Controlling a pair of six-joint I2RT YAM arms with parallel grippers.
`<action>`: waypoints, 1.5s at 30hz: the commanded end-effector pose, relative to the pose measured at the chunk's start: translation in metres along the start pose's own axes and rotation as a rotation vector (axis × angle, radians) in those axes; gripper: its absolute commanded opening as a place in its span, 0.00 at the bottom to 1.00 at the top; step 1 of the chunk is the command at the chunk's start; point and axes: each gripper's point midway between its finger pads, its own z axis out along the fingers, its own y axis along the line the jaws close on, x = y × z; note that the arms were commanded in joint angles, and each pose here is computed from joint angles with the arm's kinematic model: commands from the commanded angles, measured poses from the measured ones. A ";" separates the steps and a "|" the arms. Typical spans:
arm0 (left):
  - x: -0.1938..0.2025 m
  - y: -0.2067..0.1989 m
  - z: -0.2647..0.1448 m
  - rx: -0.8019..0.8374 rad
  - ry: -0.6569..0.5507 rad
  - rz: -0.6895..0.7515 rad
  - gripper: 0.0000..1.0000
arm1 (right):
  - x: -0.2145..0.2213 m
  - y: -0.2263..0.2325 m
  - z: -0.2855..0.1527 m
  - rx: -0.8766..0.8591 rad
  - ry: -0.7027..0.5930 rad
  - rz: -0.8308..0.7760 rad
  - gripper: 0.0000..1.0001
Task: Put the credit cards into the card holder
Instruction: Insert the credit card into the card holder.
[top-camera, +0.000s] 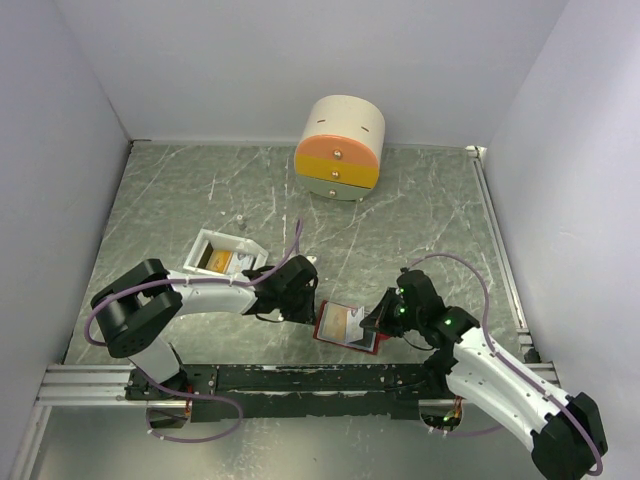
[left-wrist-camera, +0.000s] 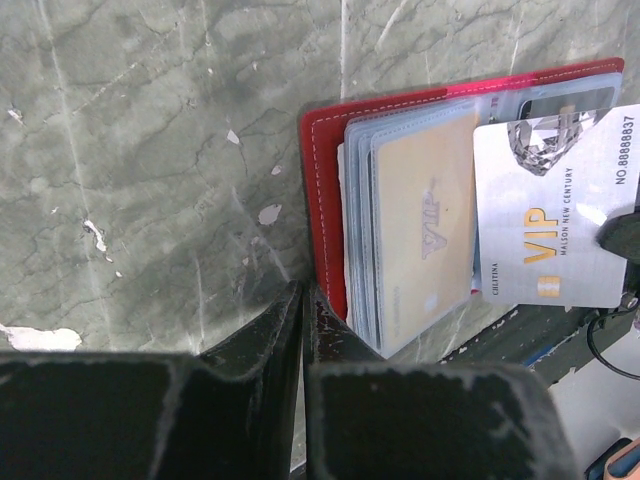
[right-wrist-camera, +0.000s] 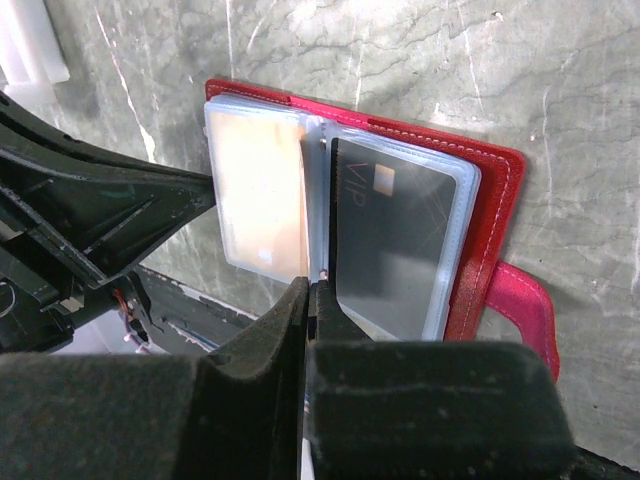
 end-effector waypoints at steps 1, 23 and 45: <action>0.009 0.007 0.004 -0.028 0.018 0.001 0.15 | 0.001 -0.005 0.004 0.009 -0.002 0.010 0.00; 0.012 0.005 0.004 -0.031 0.018 0.006 0.15 | 0.002 -0.008 0.000 0.023 -0.005 0.025 0.00; 0.005 0.010 0.001 -0.091 -0.001 0.037 0.16 | 0.005 -0.013 0.012 0.018 0.013 -0.016 0.00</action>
